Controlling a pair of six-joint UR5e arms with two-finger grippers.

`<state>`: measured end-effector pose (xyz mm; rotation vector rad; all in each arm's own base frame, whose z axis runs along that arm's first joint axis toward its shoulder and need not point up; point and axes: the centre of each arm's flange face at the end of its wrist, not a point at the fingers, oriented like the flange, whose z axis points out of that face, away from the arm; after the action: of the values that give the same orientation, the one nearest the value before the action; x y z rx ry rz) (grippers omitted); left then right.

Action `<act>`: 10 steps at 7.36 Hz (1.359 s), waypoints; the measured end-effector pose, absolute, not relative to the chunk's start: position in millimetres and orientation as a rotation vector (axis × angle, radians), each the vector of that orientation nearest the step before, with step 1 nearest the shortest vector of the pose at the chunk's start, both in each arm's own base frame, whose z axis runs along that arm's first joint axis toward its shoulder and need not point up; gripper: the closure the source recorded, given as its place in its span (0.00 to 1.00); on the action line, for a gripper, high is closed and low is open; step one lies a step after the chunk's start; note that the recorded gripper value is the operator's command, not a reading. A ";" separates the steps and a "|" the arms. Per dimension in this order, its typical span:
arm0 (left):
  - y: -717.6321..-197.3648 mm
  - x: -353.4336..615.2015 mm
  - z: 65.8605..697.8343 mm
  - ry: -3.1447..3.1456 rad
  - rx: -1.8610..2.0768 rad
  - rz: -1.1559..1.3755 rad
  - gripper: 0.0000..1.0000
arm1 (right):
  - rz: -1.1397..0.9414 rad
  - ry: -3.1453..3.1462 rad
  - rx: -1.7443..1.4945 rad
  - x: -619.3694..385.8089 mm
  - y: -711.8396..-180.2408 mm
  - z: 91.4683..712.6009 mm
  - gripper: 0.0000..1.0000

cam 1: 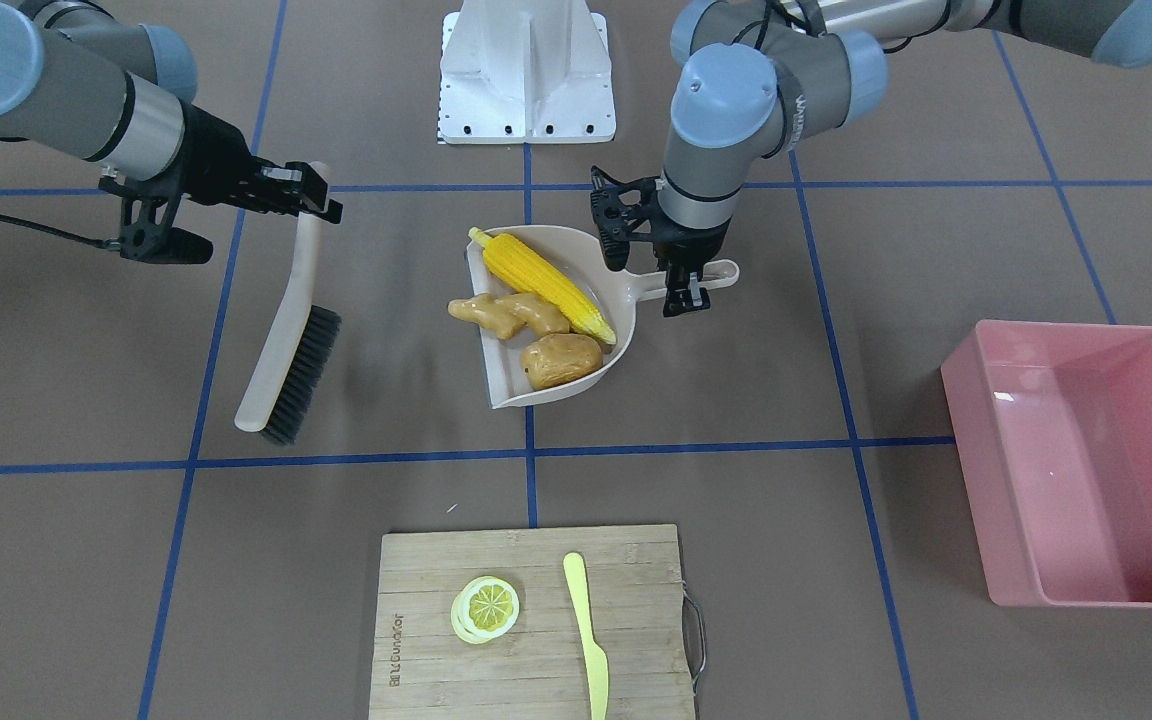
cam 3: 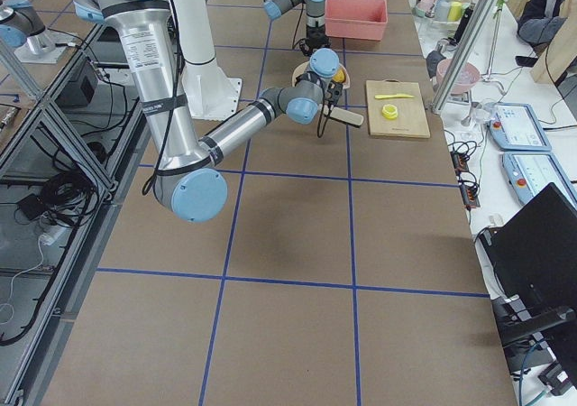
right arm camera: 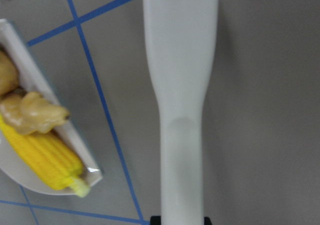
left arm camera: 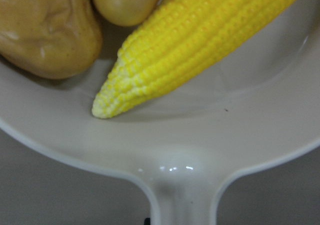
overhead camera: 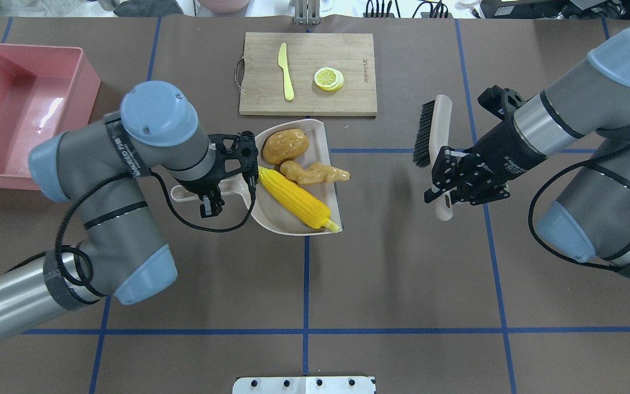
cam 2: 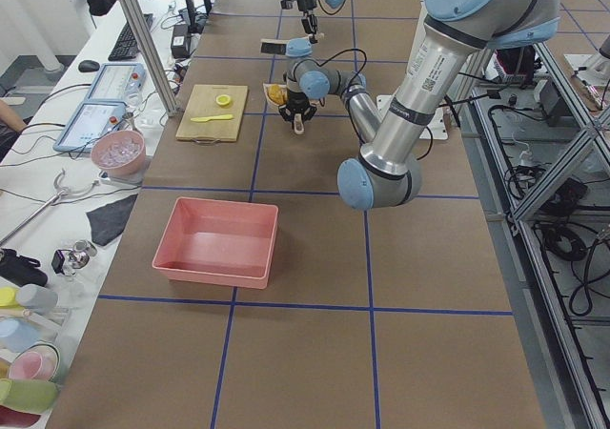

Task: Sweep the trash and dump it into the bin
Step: 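Carry the loaded dustpan to the pink bin with the left gripper while the right withdraws, then tilt the dustpan over the pink bin with the left gripper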

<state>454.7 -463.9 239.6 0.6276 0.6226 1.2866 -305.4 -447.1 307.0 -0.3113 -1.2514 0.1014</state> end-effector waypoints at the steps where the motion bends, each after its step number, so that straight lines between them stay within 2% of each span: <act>1: -476.9 419.9 242.8 0.634 0.629 1.242 1.00 | 0.072 -1.243 -0.257 -286.3 -455.5 325.6 1.00; 4: -515.6 309.6 278.8 0.681 0.532 0.971 1.00 | -0.017 -1.191 -0.145 -230.7 -470.3 379.5 1.00; 7: -546.4 178.3 340.2 0.717 0.442 0.703 1.00 | -0.092 -1.135 -0.114 -192.6 -449.9 451.0 1.00; 10: -541.9 55.2 418.5 0.719 0.418 0.626 1.00 | -0.142 -1.045 -0.124 -173.1 -434.0 501.9 1.00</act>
<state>55.2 -541.9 418.5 0.4183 0.7194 0.6257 -173.1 -434.0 501.9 -0.1237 -1.0450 -0.1424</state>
